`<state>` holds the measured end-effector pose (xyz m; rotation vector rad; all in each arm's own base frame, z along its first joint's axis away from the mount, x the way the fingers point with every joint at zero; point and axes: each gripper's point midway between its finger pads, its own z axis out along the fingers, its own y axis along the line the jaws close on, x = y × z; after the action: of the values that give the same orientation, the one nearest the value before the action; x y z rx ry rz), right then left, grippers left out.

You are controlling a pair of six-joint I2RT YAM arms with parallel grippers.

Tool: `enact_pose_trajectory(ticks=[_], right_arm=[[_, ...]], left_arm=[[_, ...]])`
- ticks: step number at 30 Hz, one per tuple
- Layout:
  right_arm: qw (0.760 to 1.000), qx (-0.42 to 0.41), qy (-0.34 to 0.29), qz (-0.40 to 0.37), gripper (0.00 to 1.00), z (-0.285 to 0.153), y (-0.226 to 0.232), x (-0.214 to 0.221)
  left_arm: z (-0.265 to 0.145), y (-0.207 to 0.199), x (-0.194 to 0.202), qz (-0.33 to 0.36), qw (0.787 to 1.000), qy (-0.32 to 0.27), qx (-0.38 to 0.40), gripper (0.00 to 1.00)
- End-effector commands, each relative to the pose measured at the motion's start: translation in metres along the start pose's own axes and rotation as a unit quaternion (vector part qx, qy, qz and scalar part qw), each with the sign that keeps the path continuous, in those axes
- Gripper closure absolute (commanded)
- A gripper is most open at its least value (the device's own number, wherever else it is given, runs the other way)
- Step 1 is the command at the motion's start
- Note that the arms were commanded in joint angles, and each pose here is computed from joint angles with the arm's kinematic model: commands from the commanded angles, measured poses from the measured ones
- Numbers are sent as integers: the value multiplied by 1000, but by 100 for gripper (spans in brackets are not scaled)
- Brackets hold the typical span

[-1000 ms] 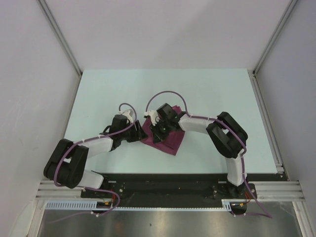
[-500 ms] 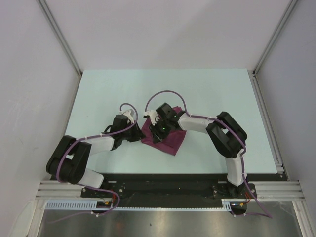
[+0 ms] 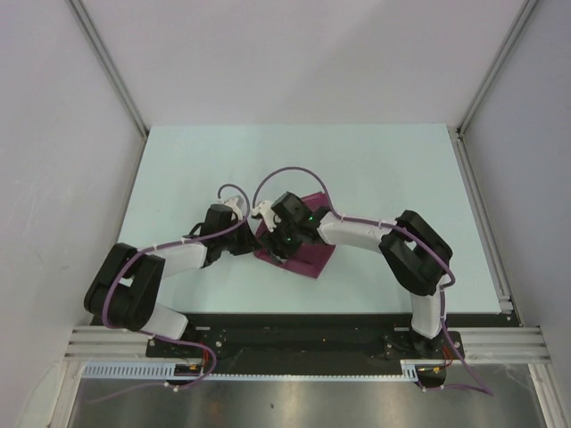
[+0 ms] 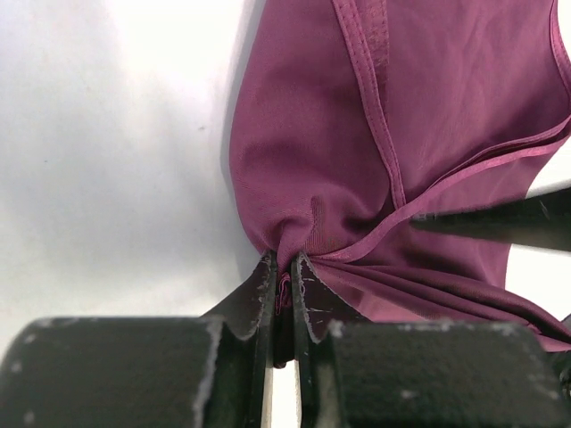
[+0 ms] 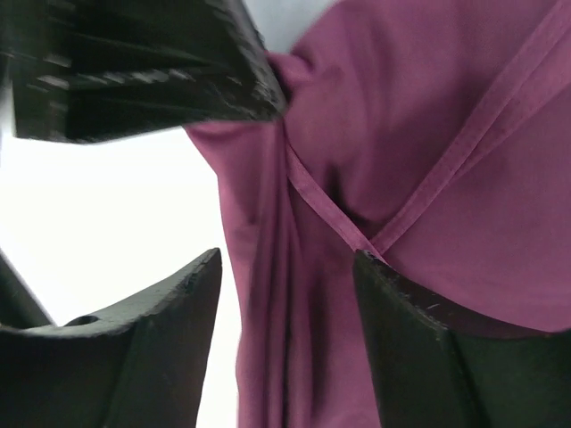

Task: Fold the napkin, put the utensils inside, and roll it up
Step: Roll the napkin with the utensil

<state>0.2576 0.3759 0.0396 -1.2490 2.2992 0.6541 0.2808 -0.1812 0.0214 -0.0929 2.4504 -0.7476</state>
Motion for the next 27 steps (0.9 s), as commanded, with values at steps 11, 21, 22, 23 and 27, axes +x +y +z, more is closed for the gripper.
enact_pose_trajectory(ticks=[11,21,22,23,27], right_arm=[[992,110,-42,-50,39,4,-4,-18],[999,-21,-19,31,78,17,1,7],[999,-32,-18,39,82,17,1,8],[997,-51,-16,50,85,17,0,10],[992,-98,-5,81,95,17,-2,21]], left_arm=[[1,-7,-13,8,1000,-1,5,91],[0,-14,-16,9,1000,-9,21,72],[-2,-14,-18,9,1000,-14,20,68],[-2,-14,-19,7,1000,-16,19,64],[-10,-11,-26,3,999,-41,9,33]])
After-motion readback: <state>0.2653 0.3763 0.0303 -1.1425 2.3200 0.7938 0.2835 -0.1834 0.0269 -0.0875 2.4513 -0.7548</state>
